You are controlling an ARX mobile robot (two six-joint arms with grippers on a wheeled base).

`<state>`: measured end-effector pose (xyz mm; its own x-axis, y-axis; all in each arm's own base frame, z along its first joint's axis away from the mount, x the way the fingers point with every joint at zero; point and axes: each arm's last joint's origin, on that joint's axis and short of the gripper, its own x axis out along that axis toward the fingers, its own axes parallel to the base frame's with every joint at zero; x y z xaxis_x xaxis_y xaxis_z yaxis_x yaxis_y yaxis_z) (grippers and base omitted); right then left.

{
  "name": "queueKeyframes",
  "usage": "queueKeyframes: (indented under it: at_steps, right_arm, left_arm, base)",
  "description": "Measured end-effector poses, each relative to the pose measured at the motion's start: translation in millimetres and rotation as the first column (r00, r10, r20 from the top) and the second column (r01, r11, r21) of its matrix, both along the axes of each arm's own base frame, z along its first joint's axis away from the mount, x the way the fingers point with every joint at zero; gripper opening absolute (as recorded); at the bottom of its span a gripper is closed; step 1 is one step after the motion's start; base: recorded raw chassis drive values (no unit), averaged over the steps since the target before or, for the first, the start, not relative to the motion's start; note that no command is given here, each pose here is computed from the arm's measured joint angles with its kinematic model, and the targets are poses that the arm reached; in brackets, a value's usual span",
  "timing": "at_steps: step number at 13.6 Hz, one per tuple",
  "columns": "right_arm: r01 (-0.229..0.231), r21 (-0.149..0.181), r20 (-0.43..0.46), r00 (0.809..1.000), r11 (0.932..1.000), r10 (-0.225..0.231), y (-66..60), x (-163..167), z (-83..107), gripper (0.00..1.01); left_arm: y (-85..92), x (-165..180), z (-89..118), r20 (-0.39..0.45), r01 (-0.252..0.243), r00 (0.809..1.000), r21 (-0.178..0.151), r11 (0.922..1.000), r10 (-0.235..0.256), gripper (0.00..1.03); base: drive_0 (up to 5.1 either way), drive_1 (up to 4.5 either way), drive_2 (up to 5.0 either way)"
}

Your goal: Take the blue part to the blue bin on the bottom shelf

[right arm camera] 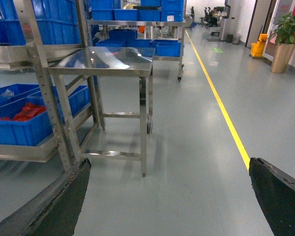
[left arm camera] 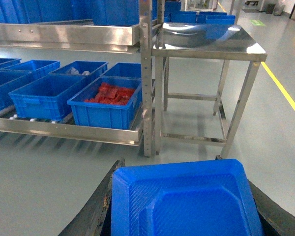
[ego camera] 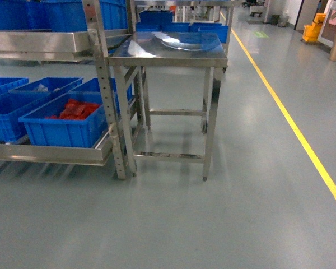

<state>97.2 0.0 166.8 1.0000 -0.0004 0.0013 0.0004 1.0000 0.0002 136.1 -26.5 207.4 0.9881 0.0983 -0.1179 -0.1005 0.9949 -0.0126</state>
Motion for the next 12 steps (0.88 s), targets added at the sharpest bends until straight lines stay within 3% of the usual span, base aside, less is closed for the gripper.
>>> queueKeyframes:
  at_steps: [12]
  right_arm:
    - [0.0,0.0,0.002,1.0,1.0,0.0,0.0,0.0,0.2,0.98]
  left_arm:
    - [0.1,-0.2,-0.1,-0.002,-0.003,1.0,-0.001,1.0,0.003,0.44]
  base:
    - [0.0,4.31,-4.3]
